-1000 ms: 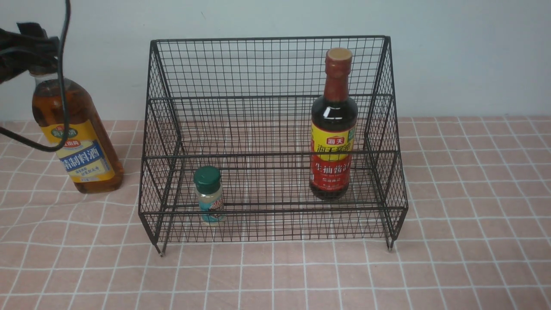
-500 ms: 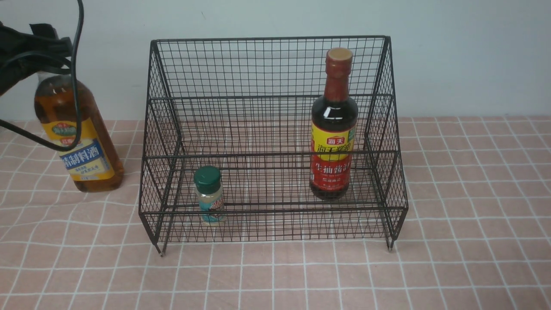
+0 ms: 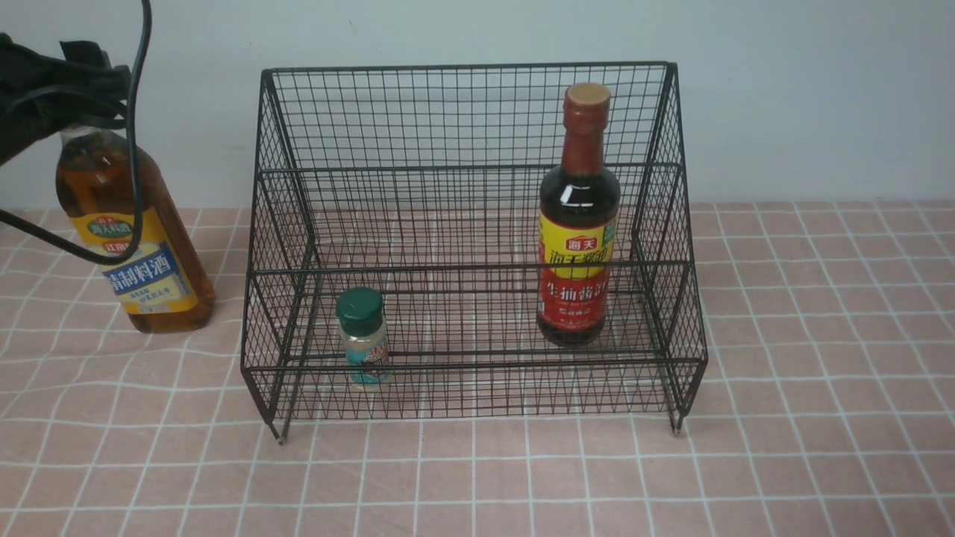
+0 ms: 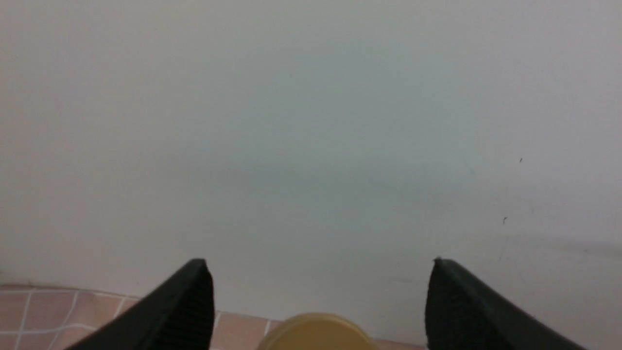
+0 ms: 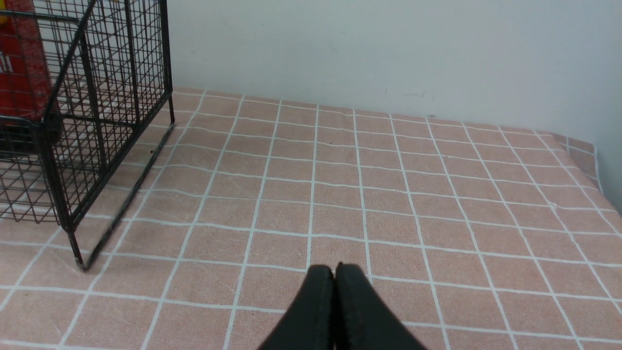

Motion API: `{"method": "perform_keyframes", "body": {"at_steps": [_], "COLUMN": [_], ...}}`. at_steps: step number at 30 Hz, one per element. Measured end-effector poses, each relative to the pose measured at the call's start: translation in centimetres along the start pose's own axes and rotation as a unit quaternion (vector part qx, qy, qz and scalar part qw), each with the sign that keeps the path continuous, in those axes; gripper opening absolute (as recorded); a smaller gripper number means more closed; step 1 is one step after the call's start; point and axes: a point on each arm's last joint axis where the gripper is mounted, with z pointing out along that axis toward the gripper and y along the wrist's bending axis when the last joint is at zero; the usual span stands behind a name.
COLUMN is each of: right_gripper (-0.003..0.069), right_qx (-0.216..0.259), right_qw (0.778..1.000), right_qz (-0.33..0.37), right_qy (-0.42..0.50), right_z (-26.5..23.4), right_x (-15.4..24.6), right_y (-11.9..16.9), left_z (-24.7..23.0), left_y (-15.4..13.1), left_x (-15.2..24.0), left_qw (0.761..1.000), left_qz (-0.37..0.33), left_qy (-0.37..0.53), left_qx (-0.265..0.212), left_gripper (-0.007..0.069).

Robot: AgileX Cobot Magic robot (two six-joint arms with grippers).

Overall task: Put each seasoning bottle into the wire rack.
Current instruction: Use the left arm to grab the condiment bottle closest to it

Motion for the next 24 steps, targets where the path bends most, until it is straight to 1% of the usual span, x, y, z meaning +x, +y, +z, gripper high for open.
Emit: {"method": "perform_keyframes", "body": {"at_steps": [5,9,11,12,14,16,19,24], "right_gripper": [-0.0015,-0.0015,-0.0015,-0.0015,-0.0015,-0.0015,-0.0015,-0.0015], "right_qx": [0.0,0.0,0.0,0.0,0.0,0.0,0.0,0.0], "right_qw": [1.0,1.0,1.0,1.0,1.0,1.0,1.0,1.0], "right_qz": [0.0,0.004,0.004,0.004,0.004,0.004,0.004,0.004], "right_qy": [0.0,0.0,0.0,0.0,0.0,0.0,0.0,0.0], "right_z": [0.0,0.0,0.0,0.0,0.0,0.0,0.0,0.0], "right_x": [0.0,0.0,0.0,0.0,0.0,0.0,0.0,0.0], "right_y": [0.0,0.0,0.0,0.0,0.0,0.0,0.0,0.0], "left_z": [1.2,1.6,1.6,1.7,1.8,1.7,1.5,-0.2], "left_y": [0.0,0.0,0.0,0.0,0.0,0.0,-0.1,-0.3], "left_x": [1.6,2.1,2.2,2.3,2.5,2.3,2.1,1.2], "left_qw": [1.0,0.999,0.999,0.999,0.999,0.999,0.999,0.998], "left_qz": [0.002,0.003,0.003,0.004,0.012,0.008,0.014,0.037], "left_qy": [0.028,0.035,0.036,0.038,0.043,0.041,0.04,0.057], "left_qx": [0.0,-0.001,-0.001,-0.001,0.0,0.0,0.002,0.017], "left_gripper": [0.0532,0.0528,0.0508,0.0486,0.0351,0.0304,0.0309,0.0303]}}
